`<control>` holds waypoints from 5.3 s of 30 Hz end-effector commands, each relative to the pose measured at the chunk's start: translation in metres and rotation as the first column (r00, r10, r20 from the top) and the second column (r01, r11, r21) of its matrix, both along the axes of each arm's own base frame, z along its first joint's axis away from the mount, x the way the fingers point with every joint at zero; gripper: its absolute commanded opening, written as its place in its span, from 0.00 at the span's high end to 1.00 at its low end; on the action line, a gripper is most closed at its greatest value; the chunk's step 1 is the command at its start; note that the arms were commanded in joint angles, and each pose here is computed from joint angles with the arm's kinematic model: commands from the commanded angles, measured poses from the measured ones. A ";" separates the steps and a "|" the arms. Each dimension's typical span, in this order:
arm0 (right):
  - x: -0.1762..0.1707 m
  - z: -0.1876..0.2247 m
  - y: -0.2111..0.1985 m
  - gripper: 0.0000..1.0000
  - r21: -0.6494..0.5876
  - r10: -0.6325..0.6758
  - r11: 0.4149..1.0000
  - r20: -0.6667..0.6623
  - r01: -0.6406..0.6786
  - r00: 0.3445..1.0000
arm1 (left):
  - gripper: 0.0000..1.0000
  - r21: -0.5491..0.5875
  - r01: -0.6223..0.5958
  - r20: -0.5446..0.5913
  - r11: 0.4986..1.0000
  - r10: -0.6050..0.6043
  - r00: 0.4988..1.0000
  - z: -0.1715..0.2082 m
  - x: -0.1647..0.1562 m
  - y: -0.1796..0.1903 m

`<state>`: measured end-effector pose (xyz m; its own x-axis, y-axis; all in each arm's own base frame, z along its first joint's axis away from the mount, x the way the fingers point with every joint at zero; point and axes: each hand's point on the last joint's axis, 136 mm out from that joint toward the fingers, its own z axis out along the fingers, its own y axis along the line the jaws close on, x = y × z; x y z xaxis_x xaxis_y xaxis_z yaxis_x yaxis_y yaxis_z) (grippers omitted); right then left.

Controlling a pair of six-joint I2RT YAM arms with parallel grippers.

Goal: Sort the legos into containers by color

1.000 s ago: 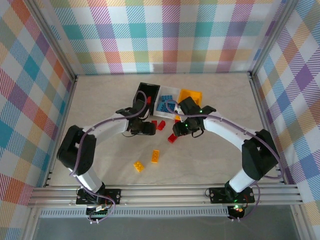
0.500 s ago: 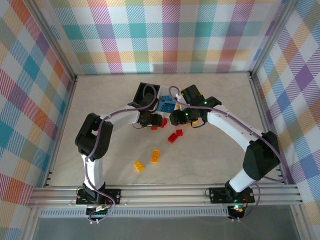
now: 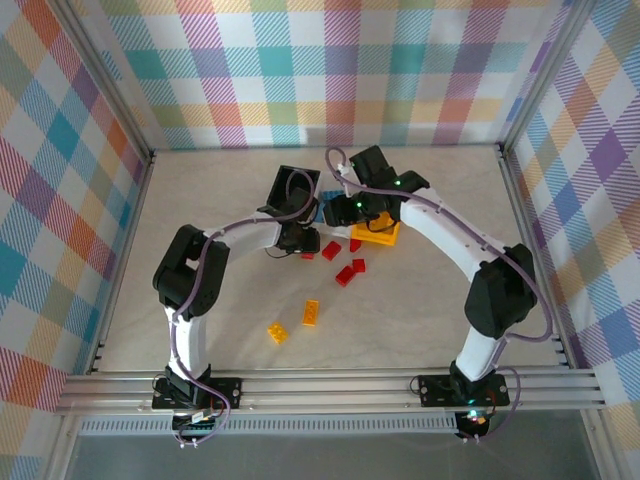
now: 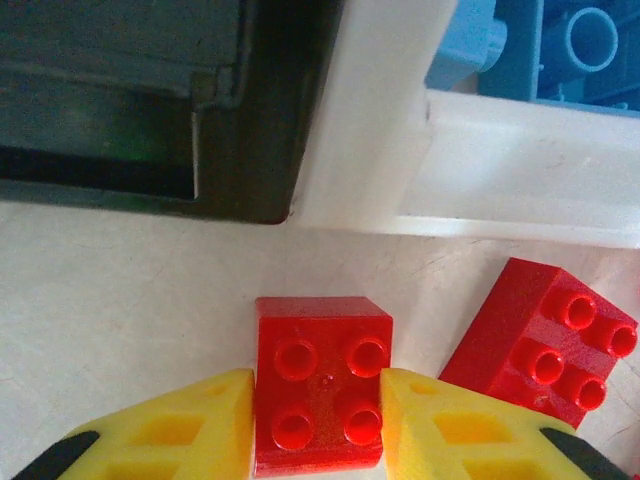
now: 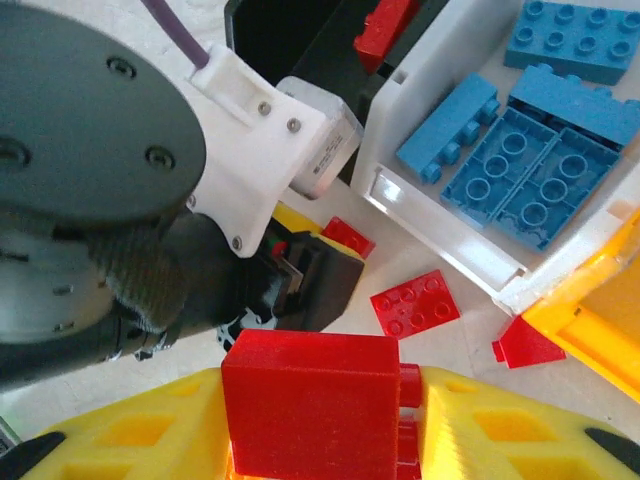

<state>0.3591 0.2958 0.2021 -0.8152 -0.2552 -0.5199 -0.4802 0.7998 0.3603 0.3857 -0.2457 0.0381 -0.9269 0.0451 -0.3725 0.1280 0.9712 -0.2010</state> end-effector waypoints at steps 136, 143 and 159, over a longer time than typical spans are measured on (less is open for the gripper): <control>-0.048 -0.189 -0.034 0.39 -0.445 -0.378 0.845 -0.106 0.296 0.920 | 0.32 -0.017 -0.122 0.084 0.992 0.123 0.989 0.104 -0.076 0.105; -0.046 -0.179 -0.029 0.56 -0.423 -0.359 0.857 -0.081 0.295 0.930 | 0.32 -0.003 -0.107 0.066 0.994 0.107 0.992 0.093 -0.079 0.105; -0.029 -0.090 0.016 0.63 -0.195 -0.211 0.959 -0.011 0.205 0.977 | 0.31 0.003 -0.125 0.054 0.992 0.125 0.991 0.079 -0.090 0.112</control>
